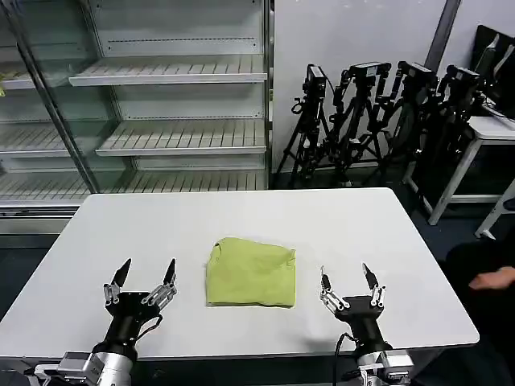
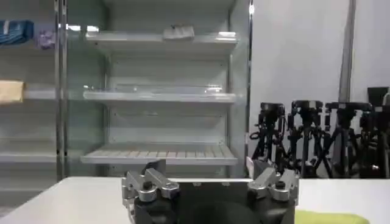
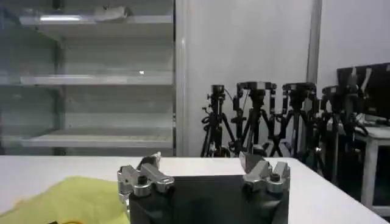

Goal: Fold and organize the clothes.

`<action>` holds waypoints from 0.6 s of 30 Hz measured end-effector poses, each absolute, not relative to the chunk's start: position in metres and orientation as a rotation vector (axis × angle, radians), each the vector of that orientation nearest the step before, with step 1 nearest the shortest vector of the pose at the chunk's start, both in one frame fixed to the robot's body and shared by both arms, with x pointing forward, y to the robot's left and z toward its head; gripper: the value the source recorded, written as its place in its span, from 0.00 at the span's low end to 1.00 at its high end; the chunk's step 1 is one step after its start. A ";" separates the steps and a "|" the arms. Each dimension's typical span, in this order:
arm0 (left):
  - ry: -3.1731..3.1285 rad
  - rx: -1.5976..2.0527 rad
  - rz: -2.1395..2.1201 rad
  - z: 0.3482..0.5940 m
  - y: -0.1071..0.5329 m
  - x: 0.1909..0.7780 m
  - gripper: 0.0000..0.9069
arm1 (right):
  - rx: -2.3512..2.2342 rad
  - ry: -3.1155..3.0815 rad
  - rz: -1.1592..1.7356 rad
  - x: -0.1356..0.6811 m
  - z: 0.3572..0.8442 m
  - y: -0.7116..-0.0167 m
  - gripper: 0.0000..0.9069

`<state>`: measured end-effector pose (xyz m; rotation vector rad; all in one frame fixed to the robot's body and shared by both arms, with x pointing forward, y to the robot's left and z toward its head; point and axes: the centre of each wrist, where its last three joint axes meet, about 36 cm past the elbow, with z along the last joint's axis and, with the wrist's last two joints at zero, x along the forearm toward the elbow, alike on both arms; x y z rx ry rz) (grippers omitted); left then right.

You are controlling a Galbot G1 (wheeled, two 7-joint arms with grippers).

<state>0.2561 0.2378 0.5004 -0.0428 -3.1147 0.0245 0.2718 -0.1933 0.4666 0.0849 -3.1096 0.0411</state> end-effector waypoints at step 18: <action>-3.130 -0.056 0.006 0.514 0.238 0.245 1.00 | 0.087 -3.142 0.067 0.273 0.478 -0.199 1.00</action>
